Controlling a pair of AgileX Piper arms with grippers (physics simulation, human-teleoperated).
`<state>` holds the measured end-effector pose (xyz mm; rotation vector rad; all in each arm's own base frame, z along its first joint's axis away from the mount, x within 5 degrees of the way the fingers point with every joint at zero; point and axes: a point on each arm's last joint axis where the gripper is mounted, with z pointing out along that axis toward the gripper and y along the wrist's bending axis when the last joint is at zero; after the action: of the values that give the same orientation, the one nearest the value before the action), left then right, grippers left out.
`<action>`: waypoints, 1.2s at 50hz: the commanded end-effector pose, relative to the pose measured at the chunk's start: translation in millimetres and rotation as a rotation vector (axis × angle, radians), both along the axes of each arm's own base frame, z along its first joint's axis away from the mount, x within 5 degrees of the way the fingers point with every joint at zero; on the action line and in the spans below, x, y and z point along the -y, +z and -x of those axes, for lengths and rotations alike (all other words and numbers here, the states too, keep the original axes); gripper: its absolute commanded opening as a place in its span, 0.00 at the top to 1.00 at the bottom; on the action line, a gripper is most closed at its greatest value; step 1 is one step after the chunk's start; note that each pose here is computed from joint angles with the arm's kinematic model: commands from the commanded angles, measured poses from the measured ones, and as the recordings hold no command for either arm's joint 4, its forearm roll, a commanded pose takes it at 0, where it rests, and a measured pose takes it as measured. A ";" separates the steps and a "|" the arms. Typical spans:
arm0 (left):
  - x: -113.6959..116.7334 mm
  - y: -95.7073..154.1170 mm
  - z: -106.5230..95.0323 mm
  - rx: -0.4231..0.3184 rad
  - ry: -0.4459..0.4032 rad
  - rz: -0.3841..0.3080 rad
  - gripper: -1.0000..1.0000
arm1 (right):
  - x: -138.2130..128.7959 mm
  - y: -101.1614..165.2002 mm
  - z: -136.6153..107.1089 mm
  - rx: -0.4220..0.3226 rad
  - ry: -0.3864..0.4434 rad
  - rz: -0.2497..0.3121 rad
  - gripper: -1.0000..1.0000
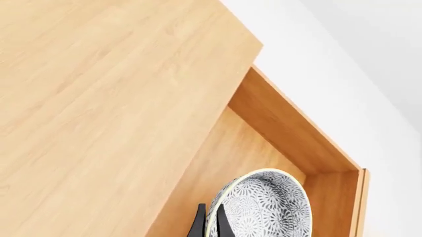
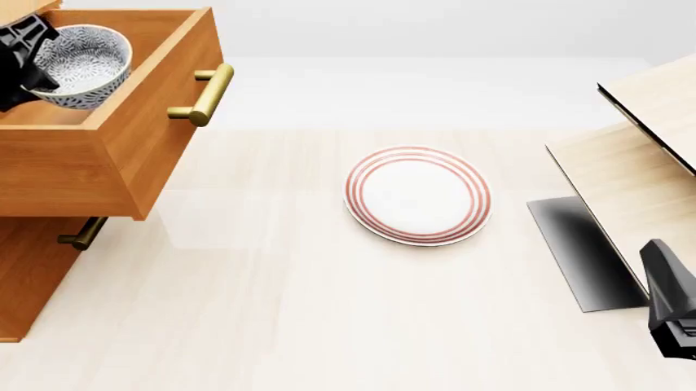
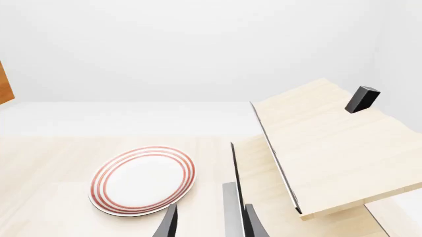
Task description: Open the top drawer of the cabinet and put the bowl in it.
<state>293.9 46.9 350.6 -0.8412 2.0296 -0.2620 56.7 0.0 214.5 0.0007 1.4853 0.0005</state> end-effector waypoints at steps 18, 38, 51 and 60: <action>10.2 0.7 -6.1 0.007 -0.038 0.000 0.00 | 0.0 -0.2 0.1 0.000 0.000 0.000 0.00; 8.6 14.9 0.6 -0.007 -0.048 -0.024 0.00 | 0.0 -0.2 0.1 0.000 0.000 0.000 0.00; 8.0 31.0 11.3 -0.004 -0.053 -0.040 0.00 | 0.0 -0.2 0.1 0.000 0.000 0.000 0.00; 11.7 37.2 22.1 -0.003 -0.065 -0.047 0.00 | 0.0 -0.2 0.1 0.000 0.000 0.000 0.00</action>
<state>282.6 37.6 379.4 -0.7643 2.0566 -0.2528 56.7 0.0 214.5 0.0007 1.4854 0.0004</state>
